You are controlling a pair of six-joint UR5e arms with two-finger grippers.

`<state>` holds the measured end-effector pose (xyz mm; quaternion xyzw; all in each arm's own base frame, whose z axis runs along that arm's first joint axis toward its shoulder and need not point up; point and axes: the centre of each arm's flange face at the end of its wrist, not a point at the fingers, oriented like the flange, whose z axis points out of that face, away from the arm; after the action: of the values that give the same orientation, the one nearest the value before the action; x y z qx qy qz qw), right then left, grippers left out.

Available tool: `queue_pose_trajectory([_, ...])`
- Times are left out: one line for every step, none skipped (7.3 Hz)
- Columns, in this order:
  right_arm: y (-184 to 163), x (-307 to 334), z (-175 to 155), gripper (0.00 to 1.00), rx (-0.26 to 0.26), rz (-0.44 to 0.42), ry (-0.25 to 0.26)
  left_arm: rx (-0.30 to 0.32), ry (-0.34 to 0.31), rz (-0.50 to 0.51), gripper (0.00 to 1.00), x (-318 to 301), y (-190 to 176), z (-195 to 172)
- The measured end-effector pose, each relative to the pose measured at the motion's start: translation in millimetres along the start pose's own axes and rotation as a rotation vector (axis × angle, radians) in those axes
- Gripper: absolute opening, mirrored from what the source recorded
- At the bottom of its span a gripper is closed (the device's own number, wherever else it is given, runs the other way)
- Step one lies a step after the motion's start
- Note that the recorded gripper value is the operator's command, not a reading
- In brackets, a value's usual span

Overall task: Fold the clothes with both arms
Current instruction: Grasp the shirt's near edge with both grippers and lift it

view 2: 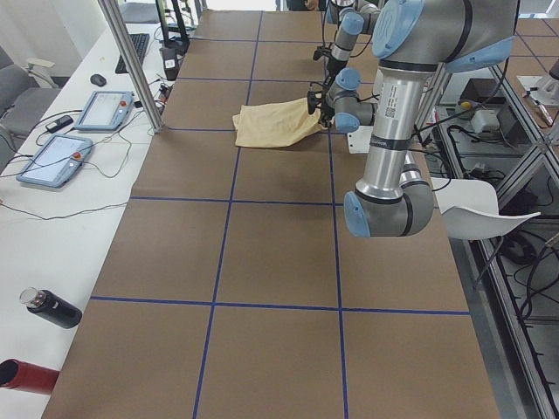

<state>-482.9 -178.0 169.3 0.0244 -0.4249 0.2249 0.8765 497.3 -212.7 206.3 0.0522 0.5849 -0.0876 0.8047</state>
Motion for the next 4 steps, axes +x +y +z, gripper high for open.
queue_pose_trajectory([12, 9, -22, 0.00, -0.014, -0.016, -0.001, -0.037, 0.009, -0.011, 0.00, 4, 20, -17])
queue_pose_trajectory([15, 14, -32, 0.00, -0.017, -0.022, 0.001, -0.059, 0.005, -0.017, 0.00, 8, 30, -30])
queue_pose_trajectory([12, 14, -30, 0.00, -0.004, -0.022, 0.011, -0.064, -0.008, -0.019, 0.00, 9, 33, -34])
queue_pose_trajectory([2, 10, -19, 0.00, 0.027, -0.014, 0.029, -0.053, -0.030, -0.021, 0.00, 8, 28, -31])
